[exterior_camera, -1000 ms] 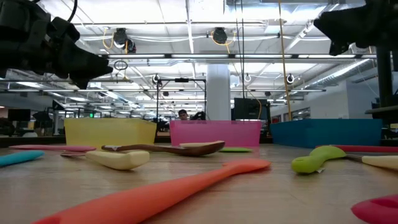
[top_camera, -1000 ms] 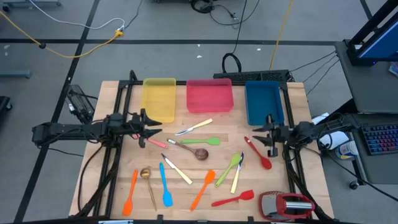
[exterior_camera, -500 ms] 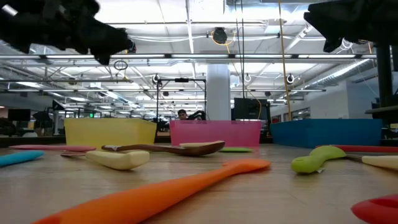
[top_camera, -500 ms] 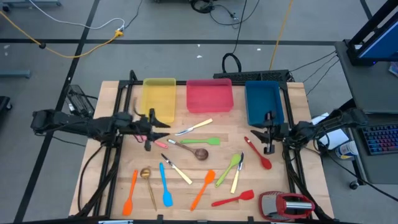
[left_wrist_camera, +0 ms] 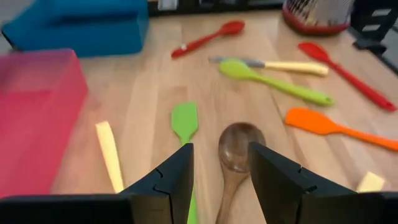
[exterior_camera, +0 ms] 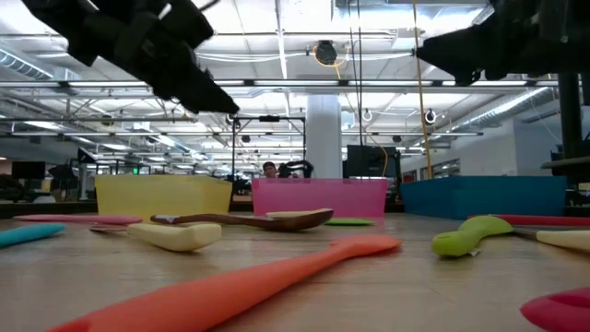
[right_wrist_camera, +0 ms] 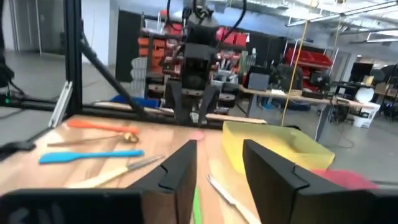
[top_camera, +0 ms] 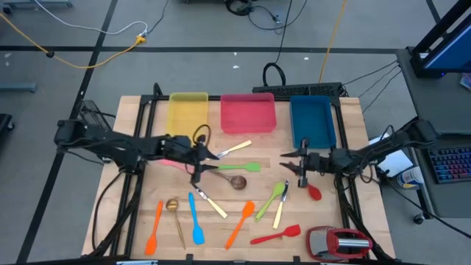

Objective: Pick & Place Kitchen Items
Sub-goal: Put the wooden serving spoon into the yellow bin

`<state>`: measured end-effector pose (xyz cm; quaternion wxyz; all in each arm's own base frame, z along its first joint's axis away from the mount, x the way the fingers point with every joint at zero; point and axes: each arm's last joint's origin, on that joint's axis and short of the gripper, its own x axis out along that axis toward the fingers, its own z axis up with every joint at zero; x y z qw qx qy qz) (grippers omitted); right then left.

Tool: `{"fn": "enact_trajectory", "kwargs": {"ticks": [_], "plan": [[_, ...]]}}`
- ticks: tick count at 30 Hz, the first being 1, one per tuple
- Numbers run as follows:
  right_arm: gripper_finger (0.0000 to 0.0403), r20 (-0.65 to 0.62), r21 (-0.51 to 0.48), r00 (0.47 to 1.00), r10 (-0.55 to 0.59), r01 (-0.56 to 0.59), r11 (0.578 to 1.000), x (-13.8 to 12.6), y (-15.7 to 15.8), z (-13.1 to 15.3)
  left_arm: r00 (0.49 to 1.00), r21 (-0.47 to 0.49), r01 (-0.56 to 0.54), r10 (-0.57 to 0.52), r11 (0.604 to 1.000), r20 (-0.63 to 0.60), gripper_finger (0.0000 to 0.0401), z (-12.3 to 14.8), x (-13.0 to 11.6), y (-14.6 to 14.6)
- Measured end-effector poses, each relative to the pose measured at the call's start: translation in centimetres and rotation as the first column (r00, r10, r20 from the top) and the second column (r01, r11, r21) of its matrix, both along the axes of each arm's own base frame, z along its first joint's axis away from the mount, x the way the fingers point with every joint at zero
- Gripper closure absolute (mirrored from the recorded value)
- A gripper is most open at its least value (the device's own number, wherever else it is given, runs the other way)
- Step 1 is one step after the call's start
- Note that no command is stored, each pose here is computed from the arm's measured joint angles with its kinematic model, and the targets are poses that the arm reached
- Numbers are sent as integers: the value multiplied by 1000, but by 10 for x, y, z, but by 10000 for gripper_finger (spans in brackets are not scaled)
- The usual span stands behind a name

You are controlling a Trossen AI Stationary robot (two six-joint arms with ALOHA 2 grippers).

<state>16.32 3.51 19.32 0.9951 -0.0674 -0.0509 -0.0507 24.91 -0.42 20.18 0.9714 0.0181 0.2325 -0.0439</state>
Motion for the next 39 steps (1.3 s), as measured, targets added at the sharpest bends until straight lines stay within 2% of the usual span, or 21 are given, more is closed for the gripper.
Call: {"fn": "enact_trajectory", "kwargs": {"ticks": [4,13,19,28,33,39], "plan": [[254,4,-19,1000,0,0,1000,5,2,-1,999,-2,20,-20,1000,-45,247,-18,11,-3],[264,25,108,1000,14,-16,994,16,5,-8,992,-8,31,-32,999,-122,247,-52,26,-8],[247,-14,100,1000,-8,10,995,43,7,-8,982,-3,35,-35,999,-186,247,-74,31,-8],[199,-225,166,972,-70,109,980,76,-2,-22,974,8,44,-42,999,-224,247,-80,30,-8],[181,-237,163,969,-75,116,980,79,-2,-24,963,14,46,-40,999,-267,247,-83,27,-8],[183,-233,164,970,-74,115,980,79,-2,-24,962,53,50,-34,997,-270,265,-83,27,-7]]}}
